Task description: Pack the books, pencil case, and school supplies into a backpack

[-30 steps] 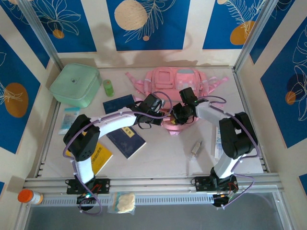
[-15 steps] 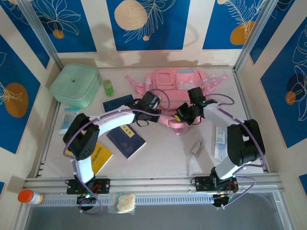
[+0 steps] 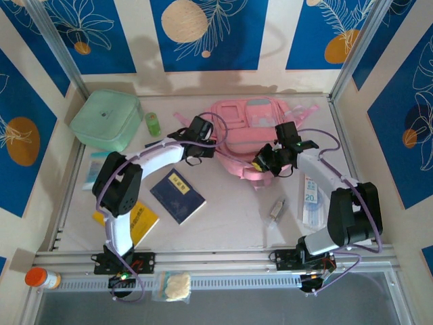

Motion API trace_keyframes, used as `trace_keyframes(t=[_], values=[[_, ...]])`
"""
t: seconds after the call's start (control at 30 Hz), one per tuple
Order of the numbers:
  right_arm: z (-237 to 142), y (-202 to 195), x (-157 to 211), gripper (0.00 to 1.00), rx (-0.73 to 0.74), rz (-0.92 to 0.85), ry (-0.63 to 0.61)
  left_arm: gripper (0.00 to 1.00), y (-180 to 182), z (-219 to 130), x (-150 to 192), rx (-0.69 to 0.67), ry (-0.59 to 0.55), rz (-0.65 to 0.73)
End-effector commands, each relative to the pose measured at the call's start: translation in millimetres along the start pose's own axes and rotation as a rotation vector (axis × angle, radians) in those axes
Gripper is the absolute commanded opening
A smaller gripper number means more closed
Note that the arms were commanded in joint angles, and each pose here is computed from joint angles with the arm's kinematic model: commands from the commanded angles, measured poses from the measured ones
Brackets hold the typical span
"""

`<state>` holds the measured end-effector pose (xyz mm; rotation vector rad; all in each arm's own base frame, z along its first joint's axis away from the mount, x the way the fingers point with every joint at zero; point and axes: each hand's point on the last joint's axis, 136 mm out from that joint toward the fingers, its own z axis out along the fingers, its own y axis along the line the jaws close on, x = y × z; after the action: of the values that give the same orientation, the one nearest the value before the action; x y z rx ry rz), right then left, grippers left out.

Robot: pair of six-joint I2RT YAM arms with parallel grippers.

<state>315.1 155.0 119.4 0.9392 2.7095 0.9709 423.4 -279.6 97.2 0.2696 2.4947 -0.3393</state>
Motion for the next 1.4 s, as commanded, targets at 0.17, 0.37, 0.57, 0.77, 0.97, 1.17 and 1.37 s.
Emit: trace_keyframes(t=[0.17, 0.37, 0.57, 0.77, 0.97, 1.17, 1.37], values=[[-5.7, 9.9, 16.7, 0.00, -0.043, -0.031, 0.034, 0.00, 39.4, 14.7, -45.9, -0.059, -0.077, -0.100], [0.5, 21.6, 20.3, 0.00, -0.010, -0.089, -0.005, 0.00, 32.8, 25.6, -43.1, -0.026, -0.041, -0.098], [14.4, 20.5, 22.7, 0.00, -0.007, -0.074, 0.005, 0.00, 43.8, 32.2, -48.7, -0.084, -0.014, -0.068], [19.0, 22.5, 19.8, 0.00, -0.025, -0.063, -0.024, 0.00, 39.3, 36.9, -57.3, -0.040, -0.028, -0.098], [23.7, 34.0, 14.2, 0.08, -0.024, -0.098, -0.050, 0.10, 34.1, 30.3, -49.7, -0.010, 0.007, -0.103], [8.0, 34.3, 18.7, 0.37, -0.019, -0.182, -0.068, 0.38, 22.1, -11.7, -35.6, 0.085, -0.004, -0.100], [-2.6, 41.6, 52.4, 0.56, -0.060, -0.326, 0.008, 0.59, 5.7, -65.7, -13.2, 0.257, -0.080, -0.210]])
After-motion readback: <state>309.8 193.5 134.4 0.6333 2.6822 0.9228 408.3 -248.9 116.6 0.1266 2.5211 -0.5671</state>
